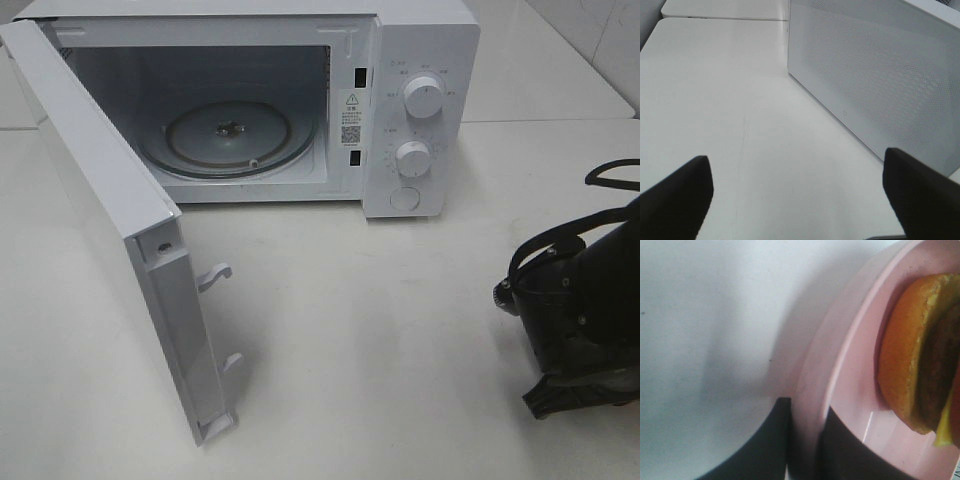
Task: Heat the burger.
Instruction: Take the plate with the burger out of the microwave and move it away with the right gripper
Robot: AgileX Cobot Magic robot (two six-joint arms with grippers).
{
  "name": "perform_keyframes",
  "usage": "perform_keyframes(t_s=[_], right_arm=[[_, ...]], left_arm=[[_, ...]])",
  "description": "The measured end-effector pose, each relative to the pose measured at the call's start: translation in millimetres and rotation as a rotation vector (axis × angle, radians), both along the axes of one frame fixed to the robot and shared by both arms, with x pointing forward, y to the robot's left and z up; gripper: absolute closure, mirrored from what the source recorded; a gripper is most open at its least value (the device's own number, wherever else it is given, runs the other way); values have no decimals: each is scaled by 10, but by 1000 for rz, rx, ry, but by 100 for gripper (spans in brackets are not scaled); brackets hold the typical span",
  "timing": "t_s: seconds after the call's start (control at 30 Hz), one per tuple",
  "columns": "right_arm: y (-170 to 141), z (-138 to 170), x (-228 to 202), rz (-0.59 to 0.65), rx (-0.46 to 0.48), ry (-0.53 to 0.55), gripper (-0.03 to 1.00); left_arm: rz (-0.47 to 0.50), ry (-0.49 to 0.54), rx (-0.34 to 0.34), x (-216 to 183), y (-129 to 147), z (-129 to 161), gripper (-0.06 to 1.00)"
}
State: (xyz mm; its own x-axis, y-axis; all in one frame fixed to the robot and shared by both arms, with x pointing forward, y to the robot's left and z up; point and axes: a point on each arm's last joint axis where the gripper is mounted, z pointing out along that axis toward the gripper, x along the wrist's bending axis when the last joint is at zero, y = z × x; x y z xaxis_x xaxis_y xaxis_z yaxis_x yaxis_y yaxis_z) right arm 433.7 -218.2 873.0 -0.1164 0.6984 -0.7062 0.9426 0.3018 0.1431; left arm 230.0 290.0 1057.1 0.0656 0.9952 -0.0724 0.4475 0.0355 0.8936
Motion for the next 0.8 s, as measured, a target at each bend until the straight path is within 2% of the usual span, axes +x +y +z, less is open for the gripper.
perform_keyframes(t_s=[0.27, 0.33, 0.4, 0.43, 0.47, 0.5, 0.53, 0.57, 0.7, 0.8], right_arm=[[21, -95, 15, 24, 10, 15, 82], [17, -116, 22, 39, -7, 21, 74], [20, -113, 30, 42, -8, 19, 71], [27, -110, 40, 47, -7, 15, 64], [27, -110, 40, 47, -7, 15, 64], [38, -104, 53, 47, -3, 11, 57], [38, -104, 53, 47, -3, 11, 57], [46, -98, 62, 44, -3, 11, 50], [62, -76, 69, 40, 2, 21, 45], [94, -21, 64, 47, 47, 34, 42]], left_arm=[[0, 0, 0, 0, 0, 0, 10], [0, 0, 0, 0, 0, 0, 10], [0, 0, 0, 0, 0, 0, 10], [0, 0, 0, 0, 0, 0, 10], [0, 0, 0, 0, 0, 0, 10], [0, 0, 0, 0, 0, 0, 10], [0, 0, 0, 0, 0, 0, 10], [0, 0, 0, 0, 0, 0, 10], [0, 0, 0, 0, 0, 0, 10], [0, 0, 0, 0, 0, 0, 10]])
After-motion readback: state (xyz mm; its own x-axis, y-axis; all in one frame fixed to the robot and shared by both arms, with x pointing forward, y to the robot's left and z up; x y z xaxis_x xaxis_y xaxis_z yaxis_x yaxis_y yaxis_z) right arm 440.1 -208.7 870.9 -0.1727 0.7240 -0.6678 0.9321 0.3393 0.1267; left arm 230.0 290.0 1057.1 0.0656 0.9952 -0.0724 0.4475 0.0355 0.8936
